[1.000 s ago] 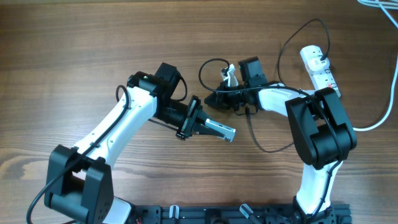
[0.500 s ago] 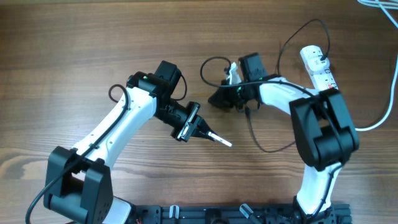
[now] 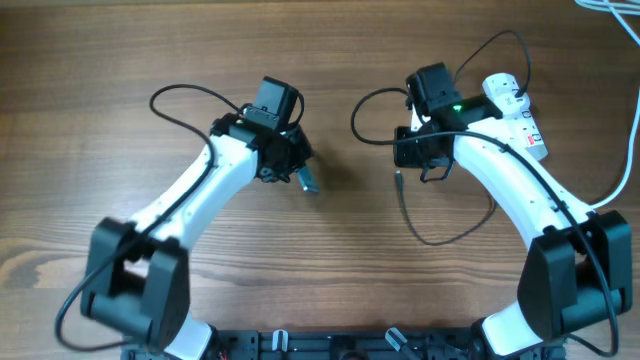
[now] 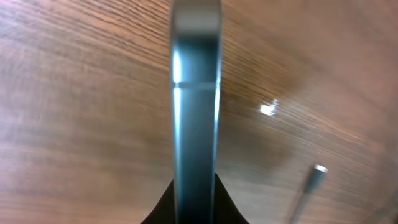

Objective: Plug charger to phone and switch on socket

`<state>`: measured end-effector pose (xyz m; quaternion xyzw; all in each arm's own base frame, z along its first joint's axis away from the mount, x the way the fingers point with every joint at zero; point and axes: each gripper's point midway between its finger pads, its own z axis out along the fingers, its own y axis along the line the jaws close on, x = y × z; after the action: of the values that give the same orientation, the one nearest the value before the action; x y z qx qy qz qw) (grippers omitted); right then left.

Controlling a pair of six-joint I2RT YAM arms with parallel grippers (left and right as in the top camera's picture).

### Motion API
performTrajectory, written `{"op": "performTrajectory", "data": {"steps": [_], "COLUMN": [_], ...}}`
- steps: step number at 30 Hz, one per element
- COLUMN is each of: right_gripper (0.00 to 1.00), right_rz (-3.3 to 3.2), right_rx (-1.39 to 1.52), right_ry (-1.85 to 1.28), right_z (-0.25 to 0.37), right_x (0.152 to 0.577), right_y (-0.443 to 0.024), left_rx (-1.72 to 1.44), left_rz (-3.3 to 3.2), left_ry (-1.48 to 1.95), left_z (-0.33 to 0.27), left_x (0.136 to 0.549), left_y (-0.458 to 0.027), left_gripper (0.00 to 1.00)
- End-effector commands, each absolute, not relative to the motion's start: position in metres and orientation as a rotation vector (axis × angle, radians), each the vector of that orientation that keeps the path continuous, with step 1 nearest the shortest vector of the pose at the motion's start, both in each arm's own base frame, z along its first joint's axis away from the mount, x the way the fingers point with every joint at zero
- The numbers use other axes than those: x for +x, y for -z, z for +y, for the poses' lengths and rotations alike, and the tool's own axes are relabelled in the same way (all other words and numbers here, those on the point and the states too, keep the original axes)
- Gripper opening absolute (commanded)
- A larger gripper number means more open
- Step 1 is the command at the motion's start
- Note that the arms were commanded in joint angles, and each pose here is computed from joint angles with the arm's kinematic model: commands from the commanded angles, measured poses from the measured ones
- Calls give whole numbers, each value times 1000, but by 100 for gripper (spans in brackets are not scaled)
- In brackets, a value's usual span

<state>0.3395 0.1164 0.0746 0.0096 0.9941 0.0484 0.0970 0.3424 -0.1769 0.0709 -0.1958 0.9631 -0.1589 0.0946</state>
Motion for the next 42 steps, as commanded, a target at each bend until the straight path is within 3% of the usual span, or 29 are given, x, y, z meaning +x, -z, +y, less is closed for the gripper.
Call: {"op": "performTrajectory", "data": {"steps": [1,6,9,16,26,35,42], "right_gripper": [11,25,40,54,50,22,27], "right_rz": [2974,3013,3037,3091,3059,2963,2958], "right_rx": [47,47,42,42,14,-80,-80], "right_ry": [-26,-6,-45,-70,-162,-119,-119], "right_z": [102,99,104,103,108,106,107], "right_x": [335,327,323,303,291,313,314], "right_y": [-55,-36,-33,-14,19,17,17], "left_rx": [-398,-276,-273,-218,-190,-181,-181], "left_rz": [2901,2894,2798,2857,2866,2869,2869], "left_ry": [383,358,407,391,343,343,343], "left_z": [-175,-172,-175,-197,-202,-204,-204], "left_x": [350,363,392,388,384,382,382], "left_y": [-46,-68,-99,-67,-54,-54,-54], "left_gripper": [4,4,4,4,4,4,4]}}
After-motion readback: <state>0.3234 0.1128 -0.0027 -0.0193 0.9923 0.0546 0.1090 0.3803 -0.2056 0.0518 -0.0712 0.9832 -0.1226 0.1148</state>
